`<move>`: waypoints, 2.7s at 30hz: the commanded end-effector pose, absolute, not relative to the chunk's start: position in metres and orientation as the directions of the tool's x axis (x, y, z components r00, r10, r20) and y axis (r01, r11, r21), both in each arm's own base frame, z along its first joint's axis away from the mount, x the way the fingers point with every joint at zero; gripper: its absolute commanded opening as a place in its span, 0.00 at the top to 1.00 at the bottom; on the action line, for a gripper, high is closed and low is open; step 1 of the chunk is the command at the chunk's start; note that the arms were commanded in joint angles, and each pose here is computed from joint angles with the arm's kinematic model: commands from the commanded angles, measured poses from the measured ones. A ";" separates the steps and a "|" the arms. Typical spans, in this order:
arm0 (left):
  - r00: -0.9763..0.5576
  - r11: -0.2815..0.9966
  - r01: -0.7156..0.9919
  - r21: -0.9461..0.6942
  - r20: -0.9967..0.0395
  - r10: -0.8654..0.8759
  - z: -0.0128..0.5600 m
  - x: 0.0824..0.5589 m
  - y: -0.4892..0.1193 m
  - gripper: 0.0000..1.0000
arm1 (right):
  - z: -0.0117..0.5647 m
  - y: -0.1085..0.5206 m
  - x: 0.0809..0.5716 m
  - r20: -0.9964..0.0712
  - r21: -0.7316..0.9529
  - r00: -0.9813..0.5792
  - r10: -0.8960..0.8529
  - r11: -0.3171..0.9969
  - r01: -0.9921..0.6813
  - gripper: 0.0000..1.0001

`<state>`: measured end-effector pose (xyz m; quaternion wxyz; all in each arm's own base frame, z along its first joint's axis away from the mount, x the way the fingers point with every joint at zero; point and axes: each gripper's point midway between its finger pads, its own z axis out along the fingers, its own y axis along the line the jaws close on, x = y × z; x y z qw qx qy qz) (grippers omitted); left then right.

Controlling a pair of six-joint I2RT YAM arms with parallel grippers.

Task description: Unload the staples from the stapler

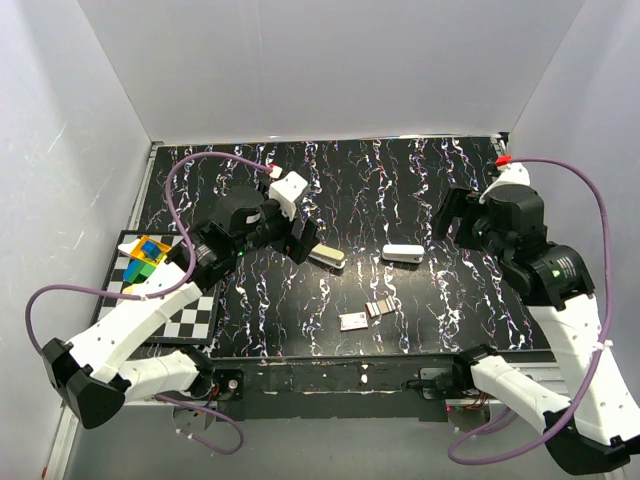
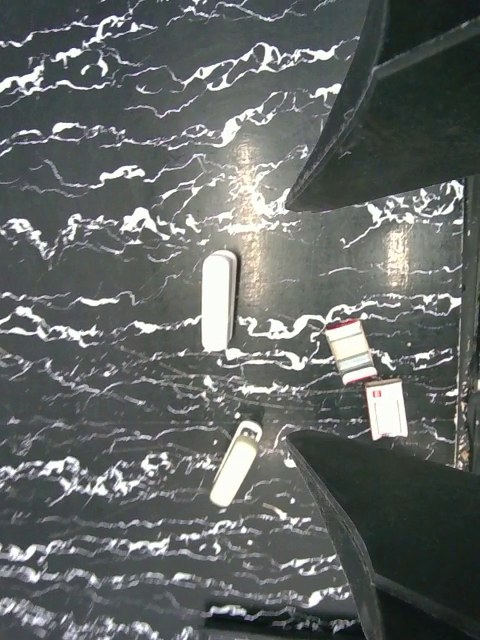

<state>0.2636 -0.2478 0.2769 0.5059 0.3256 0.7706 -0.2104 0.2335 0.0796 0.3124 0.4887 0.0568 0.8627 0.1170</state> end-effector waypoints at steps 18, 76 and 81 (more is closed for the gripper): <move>-0.204 0.603 0.798 -0.028 -0.953 0.226 0.296 0.249 -0.267 0.02 | 0.250 0.134 0.216 -0.706 0.300 -0.709 0.009 0.910 -0.287 0.11; -0.683 0.854 0.500 -0.148 -0.673 0.284 0.071 0.405 -0.285 1.00 | 0.086 0.302 0.261 -0.388 0.537 -0.900 0.196 0.842 -0.049 0.99; -0.698 0.857 0.494 -0.146 -0.655 0.290 0.064 0.400 -0.280 1.00 | 0.081 0.312 0.270 -0.386 0.540 -0.899 0.205 0.841 -0.040 0.99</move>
